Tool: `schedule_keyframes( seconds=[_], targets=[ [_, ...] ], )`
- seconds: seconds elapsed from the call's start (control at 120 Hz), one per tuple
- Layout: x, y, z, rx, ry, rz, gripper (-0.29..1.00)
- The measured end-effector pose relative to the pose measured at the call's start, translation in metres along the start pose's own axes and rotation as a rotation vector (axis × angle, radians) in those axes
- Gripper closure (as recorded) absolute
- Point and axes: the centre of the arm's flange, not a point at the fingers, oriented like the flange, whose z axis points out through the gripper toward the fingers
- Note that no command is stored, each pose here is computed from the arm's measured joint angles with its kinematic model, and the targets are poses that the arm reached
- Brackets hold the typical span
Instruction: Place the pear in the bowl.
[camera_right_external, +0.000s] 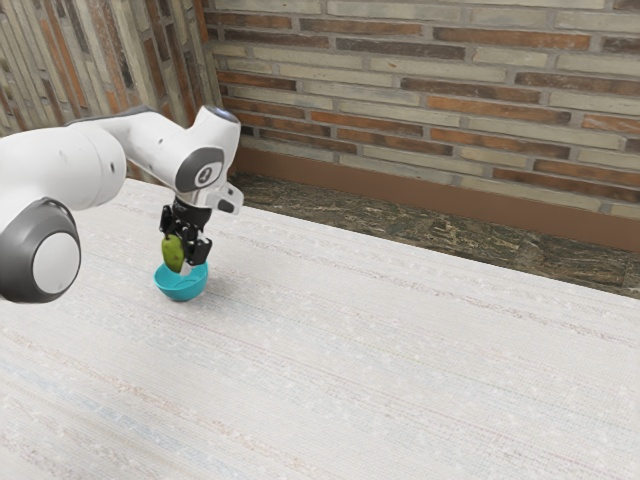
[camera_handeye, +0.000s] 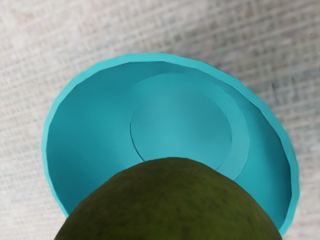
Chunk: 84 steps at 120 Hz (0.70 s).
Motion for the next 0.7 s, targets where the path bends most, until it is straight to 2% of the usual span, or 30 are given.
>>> schedule_keyframes(
  seconds=[0.175,0.342,0.425,0.492,0.608,0.7],
  targets=[
    [0.000,-0.001,0.001,-0.005,0.012,0.018,0.16],
    [-0.004,-0.002,-0.012,0.001,0.036,0.030,0.07],
    [-0.029,0.010,-0.102,0.035,0.148,0.033,0.05],
    [-0.070,0.024,-0.186,0.030,0.256,0.028,0.04],
    [-0.180,0.067,-0.293,-0.048,0.416,0.035,0.02],
    [-0.221,0.107,-0.319,-0.138,0.450,0.070,0.01]
  ],
)
